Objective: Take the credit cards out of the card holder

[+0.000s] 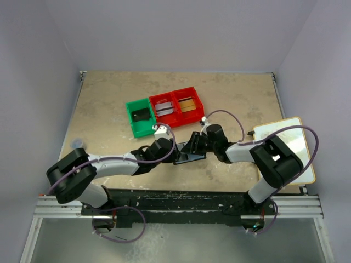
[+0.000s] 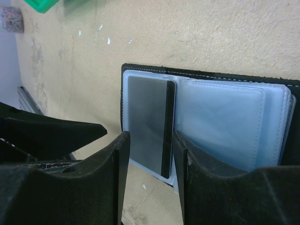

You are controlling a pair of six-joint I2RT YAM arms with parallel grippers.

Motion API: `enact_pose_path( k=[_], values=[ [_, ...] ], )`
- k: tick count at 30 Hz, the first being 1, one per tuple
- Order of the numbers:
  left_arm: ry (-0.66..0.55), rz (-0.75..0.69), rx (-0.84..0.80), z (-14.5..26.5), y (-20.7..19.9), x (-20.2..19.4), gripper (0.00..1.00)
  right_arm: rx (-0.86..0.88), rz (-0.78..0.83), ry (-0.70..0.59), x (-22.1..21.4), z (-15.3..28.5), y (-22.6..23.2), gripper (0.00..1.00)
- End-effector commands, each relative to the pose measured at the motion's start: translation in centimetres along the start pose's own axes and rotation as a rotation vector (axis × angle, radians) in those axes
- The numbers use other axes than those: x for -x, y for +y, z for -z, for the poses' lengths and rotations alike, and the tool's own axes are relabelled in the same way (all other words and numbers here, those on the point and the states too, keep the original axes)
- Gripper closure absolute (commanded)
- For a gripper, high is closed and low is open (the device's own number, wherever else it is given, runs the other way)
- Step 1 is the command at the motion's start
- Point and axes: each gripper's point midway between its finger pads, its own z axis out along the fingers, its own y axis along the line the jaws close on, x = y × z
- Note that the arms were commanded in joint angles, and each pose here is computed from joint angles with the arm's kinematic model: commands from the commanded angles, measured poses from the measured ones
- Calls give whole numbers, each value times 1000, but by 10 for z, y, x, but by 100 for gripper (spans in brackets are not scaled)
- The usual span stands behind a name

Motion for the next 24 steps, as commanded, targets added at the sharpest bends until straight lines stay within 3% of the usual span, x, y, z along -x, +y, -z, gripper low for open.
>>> enact_pose_path(
  k=[1, 7, 15, 24],
  values=[
    [-71, 57, -46, 17, -2, 15, 52, -24, -32, 55, -30, -1, -24, 54],
    [-141, 73, -57, 46, 10, 27, 40, 15, -79, 68, -51, 5, -25, 53],
    [-127, 95, -39, 51, 26, 14, 40, 19, -95, 88, -76, 7, -13, 53],
    [-126, 86, -72, 55, 17, 19, 37, -8, -85, 13, -59, 24, -3, 50]
  ],
)
